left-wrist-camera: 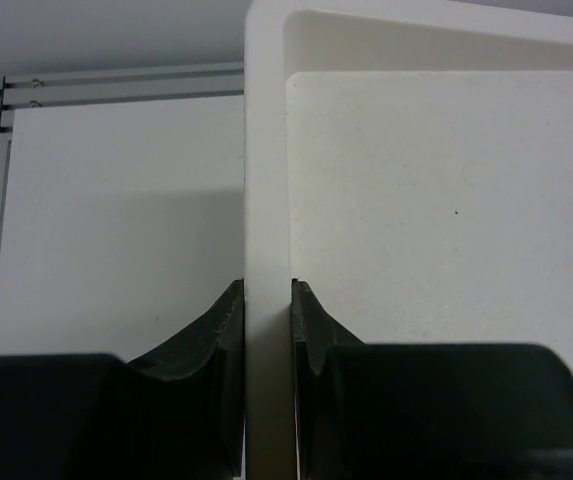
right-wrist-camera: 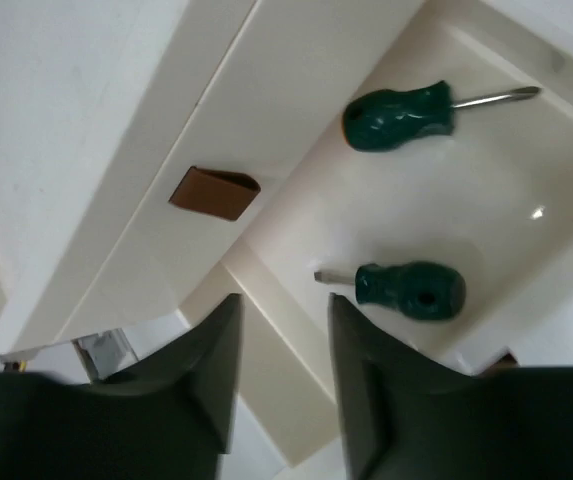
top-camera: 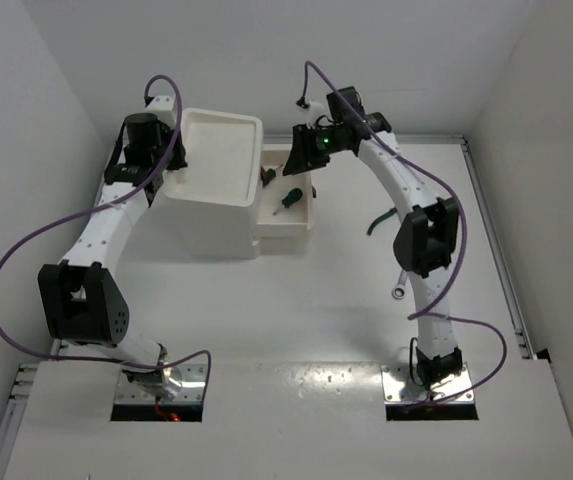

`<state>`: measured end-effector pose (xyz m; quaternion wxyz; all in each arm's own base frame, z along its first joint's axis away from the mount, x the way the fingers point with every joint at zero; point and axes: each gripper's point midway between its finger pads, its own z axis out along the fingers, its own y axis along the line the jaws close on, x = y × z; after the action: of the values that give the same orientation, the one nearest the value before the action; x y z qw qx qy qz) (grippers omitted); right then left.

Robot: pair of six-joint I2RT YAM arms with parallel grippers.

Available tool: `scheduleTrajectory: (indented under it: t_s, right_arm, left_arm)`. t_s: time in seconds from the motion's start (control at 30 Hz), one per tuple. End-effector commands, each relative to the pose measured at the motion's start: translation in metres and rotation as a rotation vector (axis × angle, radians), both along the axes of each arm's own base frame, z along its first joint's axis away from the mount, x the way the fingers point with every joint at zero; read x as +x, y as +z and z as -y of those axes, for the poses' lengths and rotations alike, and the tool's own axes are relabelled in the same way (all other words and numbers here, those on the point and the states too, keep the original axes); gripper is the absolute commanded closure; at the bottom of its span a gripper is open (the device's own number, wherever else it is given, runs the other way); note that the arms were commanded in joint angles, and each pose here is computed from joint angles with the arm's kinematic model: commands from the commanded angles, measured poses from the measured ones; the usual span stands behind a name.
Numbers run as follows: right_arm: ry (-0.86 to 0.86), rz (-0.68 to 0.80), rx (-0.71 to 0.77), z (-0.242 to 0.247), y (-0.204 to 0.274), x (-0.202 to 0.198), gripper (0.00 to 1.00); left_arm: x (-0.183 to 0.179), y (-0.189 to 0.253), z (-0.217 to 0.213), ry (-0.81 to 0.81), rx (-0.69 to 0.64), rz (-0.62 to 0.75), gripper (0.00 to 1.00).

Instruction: Sort the tools into containers

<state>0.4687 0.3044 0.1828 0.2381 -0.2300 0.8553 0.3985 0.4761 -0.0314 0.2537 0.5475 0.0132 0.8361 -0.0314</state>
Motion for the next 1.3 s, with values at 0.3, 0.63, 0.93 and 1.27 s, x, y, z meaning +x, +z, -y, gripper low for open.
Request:
scheduleTrajectory:
  t_s: [0.3,0.63,0.93,1.27]
  right_arm:
    - [-0.347,0.120,-0.411,0.182,-0.008,0.005,1.00]
    - [-0.205,-0.098,-0.308,0.132,-0.080,0.001,0.98]
    - [-0.149,-0.152,-0.190,0.087,-0.070,-0.016,0.89]
    - [-0.125,-0.206,-0.065,0.051,-0.051,-0.030,0.77]
  left_arm:
    - [-0.064,-0.125,0.031,-0.065,-0.105,-0.416,1.00]
    - [-0.072,-0.139,0.042,-0.087,-0.170,-0.468,1.00]
    - [-0.059,-0.145,0.044,-0.074,-0.186,-0.478,1.00]
    - [-0.048,-0.151,0.062,-0.112,-0.275,-0.510,1.00]
